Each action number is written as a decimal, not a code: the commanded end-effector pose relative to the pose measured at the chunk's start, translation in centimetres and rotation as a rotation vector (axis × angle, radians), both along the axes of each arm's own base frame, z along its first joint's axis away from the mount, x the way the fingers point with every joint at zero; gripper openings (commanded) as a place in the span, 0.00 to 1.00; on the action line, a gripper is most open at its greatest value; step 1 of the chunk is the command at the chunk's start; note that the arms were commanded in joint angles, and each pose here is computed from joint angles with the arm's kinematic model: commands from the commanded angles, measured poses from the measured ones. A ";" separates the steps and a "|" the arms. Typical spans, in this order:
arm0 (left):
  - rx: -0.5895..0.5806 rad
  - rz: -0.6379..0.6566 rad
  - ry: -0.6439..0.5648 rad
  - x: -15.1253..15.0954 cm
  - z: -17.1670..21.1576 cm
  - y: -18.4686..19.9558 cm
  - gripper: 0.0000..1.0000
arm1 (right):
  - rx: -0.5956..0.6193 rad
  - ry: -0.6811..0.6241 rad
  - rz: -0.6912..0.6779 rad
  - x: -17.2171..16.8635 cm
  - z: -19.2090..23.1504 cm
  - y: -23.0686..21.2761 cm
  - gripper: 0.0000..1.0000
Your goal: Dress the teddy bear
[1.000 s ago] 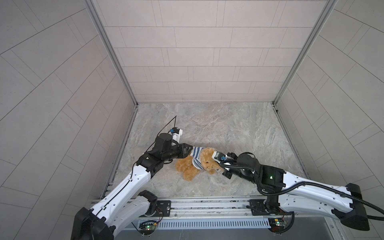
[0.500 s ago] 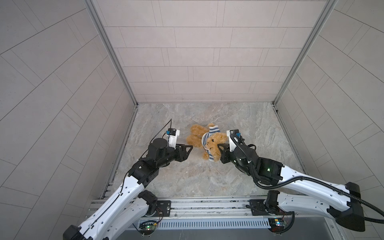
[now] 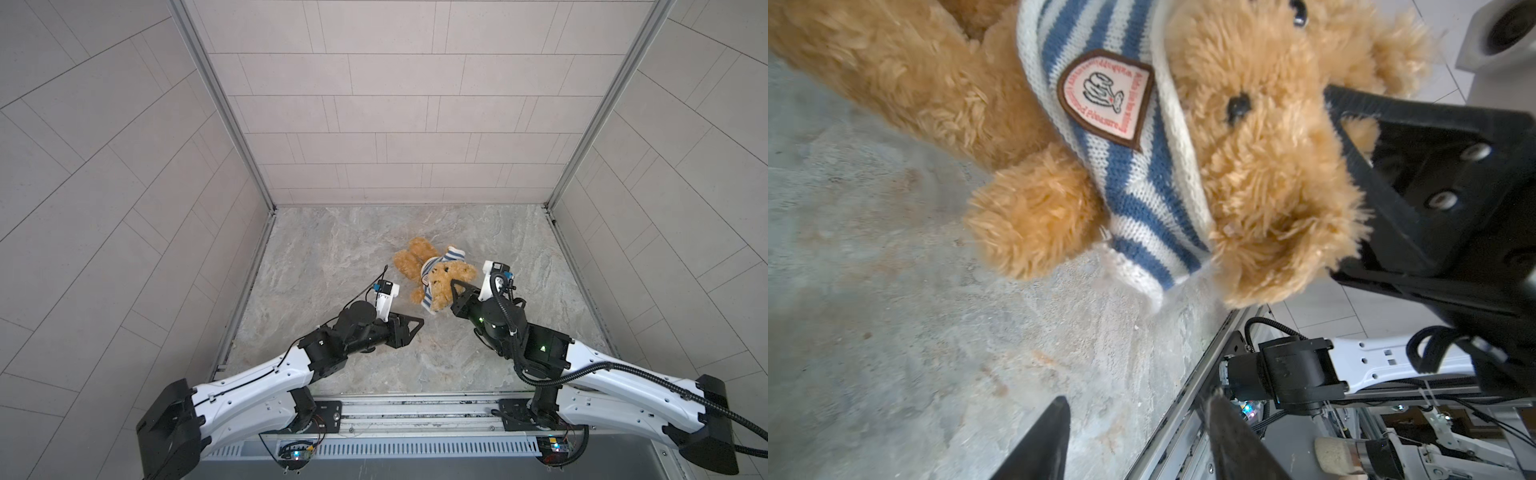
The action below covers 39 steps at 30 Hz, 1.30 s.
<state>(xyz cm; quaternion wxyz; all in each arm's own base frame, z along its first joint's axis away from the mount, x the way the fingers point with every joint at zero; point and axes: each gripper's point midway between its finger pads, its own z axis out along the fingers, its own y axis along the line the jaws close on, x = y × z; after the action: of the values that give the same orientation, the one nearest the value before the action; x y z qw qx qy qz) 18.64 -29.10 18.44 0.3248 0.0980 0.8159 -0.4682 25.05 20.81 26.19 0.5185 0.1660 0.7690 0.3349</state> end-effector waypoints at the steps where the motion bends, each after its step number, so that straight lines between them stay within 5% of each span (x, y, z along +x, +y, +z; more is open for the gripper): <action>1: -0.152 0.053 -0.050 1.4 4.1 -1.2 0.57 | 0.154 -0.045 -0.065 0.4 2.5 -0.7 0.00; 14: -0.181 0.083 -0.016 3.5 4.2 -3.7 0.45 | 0.206 -0.046 -0.085 0.2 2.8 -1.3 0.00; 24: -0.196 0.042 -0.011 3.5 4.5 -5.8 0.21 | 0.228 -0.026 -0.085 0.0 2.6 -1.4 0.00; 30: -0.106 0.143 0.034 4.2 1.2 -3.9 0.01 | 0.256 -0.035 -0.079 -0.3 3.3 -1.7 0.00; 39: -0.001 0.235 0.064 5.8 -2.7 -1.1 0.00 | 0.281 -0.048 -0.031 -1.0 4.6 -1.6 0.00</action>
<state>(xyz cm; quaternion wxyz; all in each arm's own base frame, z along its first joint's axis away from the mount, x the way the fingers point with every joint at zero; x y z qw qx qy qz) 23.61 -32.21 18.49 0.3492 0.0055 0.8078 -0.4749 24.36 19.65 28.04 0.5075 0.2235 0.7322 0.3954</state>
